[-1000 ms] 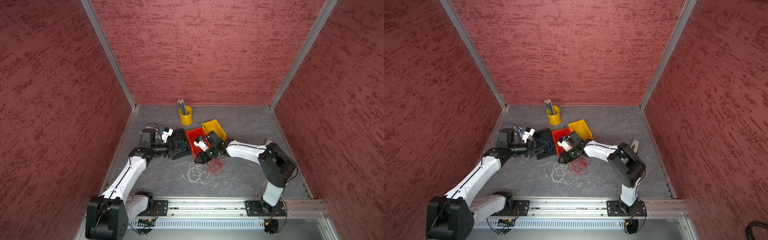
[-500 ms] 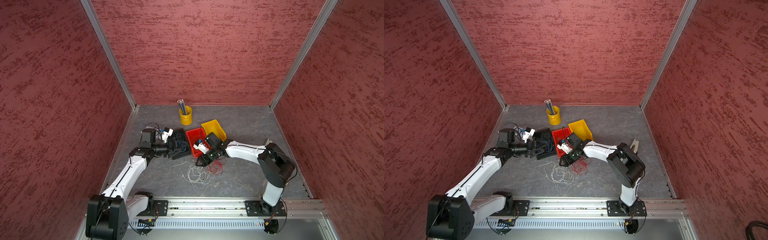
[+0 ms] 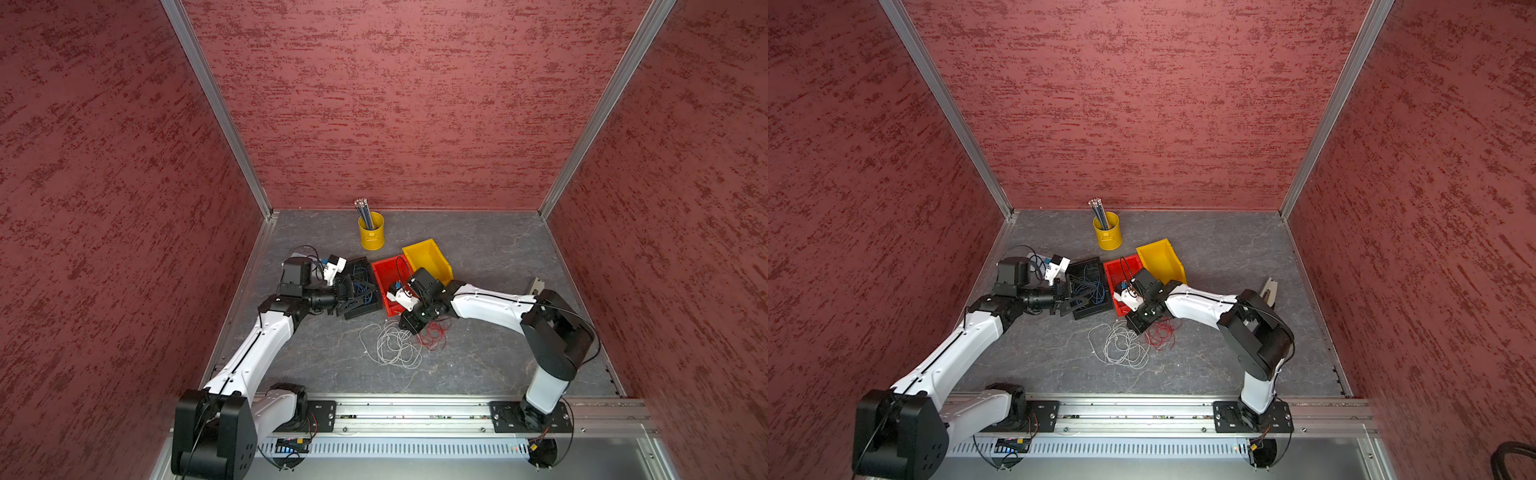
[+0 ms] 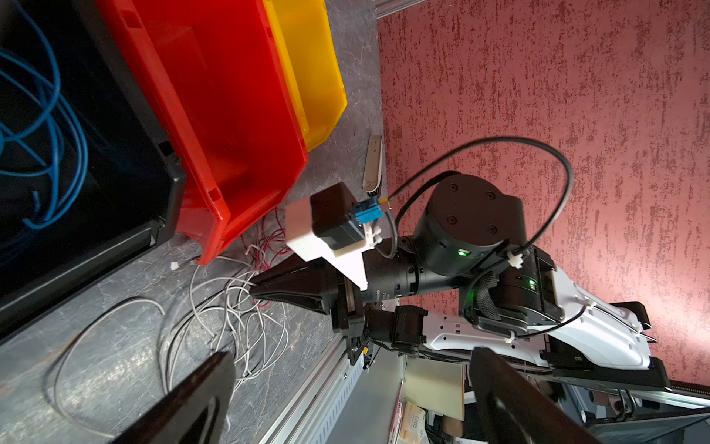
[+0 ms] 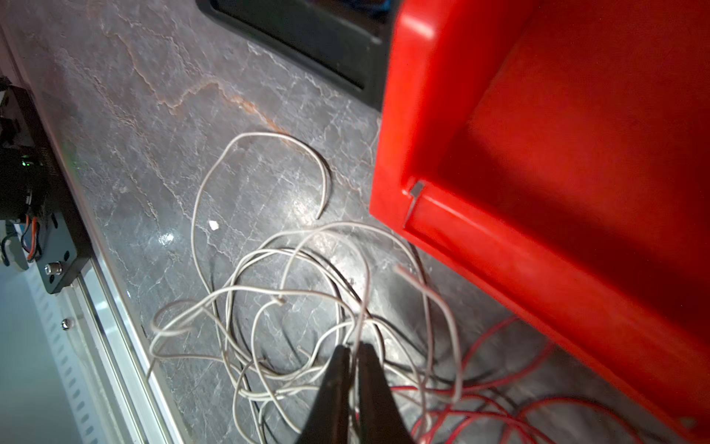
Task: Untangle and sort cables by color
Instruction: Untie the cable.
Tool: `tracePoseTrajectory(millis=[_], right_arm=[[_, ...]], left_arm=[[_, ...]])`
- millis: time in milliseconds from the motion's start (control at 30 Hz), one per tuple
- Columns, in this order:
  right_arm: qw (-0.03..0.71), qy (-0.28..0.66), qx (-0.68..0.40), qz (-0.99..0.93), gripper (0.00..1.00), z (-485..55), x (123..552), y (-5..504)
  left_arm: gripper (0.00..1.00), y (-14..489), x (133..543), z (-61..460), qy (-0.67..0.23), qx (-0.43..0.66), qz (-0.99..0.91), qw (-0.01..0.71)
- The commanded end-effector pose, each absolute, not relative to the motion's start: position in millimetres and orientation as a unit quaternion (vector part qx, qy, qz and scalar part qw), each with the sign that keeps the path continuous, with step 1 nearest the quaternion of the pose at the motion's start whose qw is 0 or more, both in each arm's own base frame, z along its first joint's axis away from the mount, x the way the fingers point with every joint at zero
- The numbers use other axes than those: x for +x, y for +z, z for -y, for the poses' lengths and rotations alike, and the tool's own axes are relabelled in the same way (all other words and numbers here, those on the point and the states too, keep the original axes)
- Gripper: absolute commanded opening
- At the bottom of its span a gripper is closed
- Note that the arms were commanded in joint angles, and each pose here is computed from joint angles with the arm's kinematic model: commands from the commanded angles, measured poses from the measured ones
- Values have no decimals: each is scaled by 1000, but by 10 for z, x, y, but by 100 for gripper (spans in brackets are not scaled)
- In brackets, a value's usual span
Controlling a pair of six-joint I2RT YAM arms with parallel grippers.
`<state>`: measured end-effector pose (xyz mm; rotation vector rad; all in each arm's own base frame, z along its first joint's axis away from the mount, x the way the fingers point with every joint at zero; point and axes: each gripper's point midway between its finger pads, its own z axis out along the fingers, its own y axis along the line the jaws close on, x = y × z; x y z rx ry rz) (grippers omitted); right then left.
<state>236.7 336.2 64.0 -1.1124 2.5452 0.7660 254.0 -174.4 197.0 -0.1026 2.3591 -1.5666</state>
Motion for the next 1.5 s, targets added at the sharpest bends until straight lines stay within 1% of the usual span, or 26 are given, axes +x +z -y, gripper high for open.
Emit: tracePoseTrajectory(millis=[0, 33, 200, 333, 367, 467, 667, 800, 967, 1200, 1467], right_arm=[[187, 250, -388, -867, 2, -3356, 2483, 1005], [194, 248, -388, -866, 0, -3343, 2488, 1060], [222, 239, -387, -863, 0, -3226, 2466, 1392], [249, 234, -382, -859, 0, -3103, 2423, 1690], [266, 235, -379, -855, 0, -3054, 2404, 1853], [293, 231, -369, -851, 0, -2941, 2374, 2129], [335, 222, -345, -848, 0, -2713, 2315, 2560], [363, 206, -328, -847, 0, -2564, 2312, 2814], [421, 203, -305, -830, 0, -2394, 2306, 3325], [477, 186, -287, -809, 0, -2216, 2352, 3877], [534, 185, -263, -782, 0, -2081, 2400, 4482]], left_arm=[[100, 2053, 2590, 1745, -550, -24, -818, 169], [100, 2060, 2596, 1743, -550, -24, -817, 170], [100, 2158, 2612, 1768, -553, -7, -811, 190], [100, 2333, 2599, 1804, -545, 30, -803, 240], [100, 2391, 2594, 1814, -545, 41, -798, 256], [100, 2517, 2585, 1854, -544, 68, -784, 291], [100, 2695, 2596, 1987, -524, 126, -767, 349], [100, 2788, 2562, 2154, -528, 170, -752, 356], [100, 2900, 2474, 2403, -520, 236, -733, 370], [100, 2943, 2531, 2545, -509, 261, -727, 379], [100, 3124, 2539, 2597, -515, 281, -705, 398]])
